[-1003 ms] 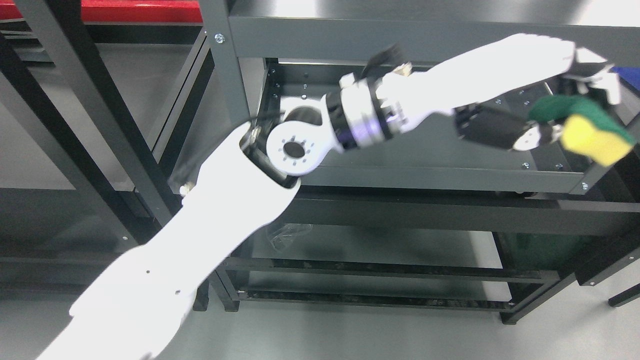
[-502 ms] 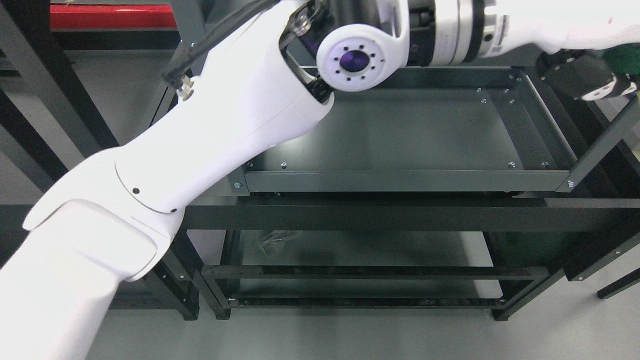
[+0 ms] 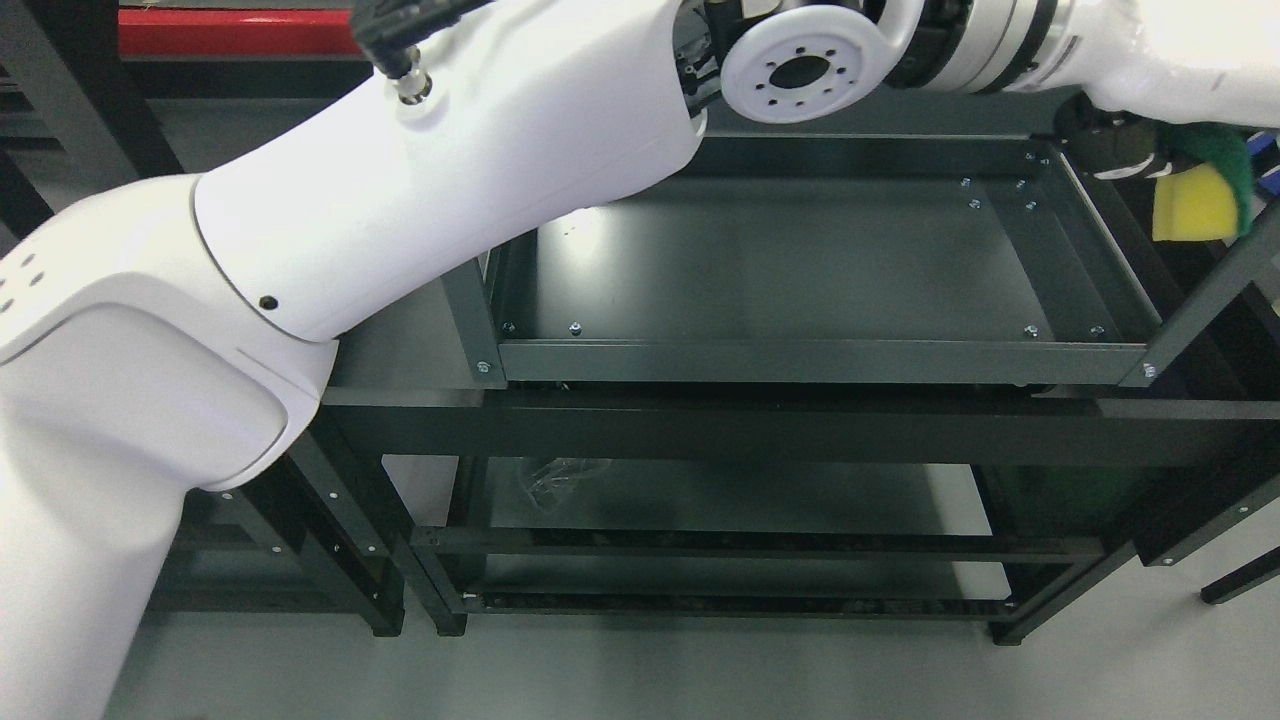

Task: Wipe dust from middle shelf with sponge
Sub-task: 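Extend the left arm to reach the sponge into the middle shelf, then wipe the sponge across the shelf surface toward the robot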

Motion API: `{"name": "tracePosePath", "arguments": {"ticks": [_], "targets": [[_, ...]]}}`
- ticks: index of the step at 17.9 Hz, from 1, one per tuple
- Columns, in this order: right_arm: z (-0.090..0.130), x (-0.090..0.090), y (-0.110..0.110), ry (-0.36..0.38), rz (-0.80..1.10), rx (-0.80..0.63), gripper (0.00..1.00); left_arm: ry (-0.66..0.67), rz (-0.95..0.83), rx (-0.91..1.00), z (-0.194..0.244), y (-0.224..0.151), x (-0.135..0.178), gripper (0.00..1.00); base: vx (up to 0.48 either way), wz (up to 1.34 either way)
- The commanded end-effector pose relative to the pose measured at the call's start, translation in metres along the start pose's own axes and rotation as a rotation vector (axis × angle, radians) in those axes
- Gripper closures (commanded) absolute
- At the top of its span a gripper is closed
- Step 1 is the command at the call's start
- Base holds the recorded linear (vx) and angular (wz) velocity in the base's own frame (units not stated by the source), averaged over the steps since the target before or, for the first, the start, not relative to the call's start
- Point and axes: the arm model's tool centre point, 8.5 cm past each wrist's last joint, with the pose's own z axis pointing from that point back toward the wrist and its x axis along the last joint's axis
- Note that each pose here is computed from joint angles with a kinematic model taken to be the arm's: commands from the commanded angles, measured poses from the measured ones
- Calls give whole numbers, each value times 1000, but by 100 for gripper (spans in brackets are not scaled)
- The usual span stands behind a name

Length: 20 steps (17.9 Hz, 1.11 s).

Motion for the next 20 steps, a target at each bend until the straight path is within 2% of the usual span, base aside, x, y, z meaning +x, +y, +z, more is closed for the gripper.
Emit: {"name": "tracePosePath", "arguments": {"ticks": [1, 3, 6, 12, 15, 20], "targets": [[0, 10, -10, -22, -1, -14, 0, 23, -77, -188, 4, -36, -19, 98, -10, 37], [0, 10, -10, -22, -3, -14, 0, -19, -113, -167, 10, -19, -14, 98, 0, 0], [0, 10, -10, -22, -3, -14, 0, 4, -151, -205, 63, -16, -34, 99, 0, 0], [0, 10, -10, -22, -3, -14, 0, 37, -179, -259, 175, -56, -38, 99, 0, 0], [0, 10, -10, -22, -1, -14, 0, 83, -202, -252, 230, -57, -42, 98, 0, 0], [0, 10, -10, -22, -3, -14, 0, 215, -103, -244, 328, -74, -41, 98, 0, 0]]}}
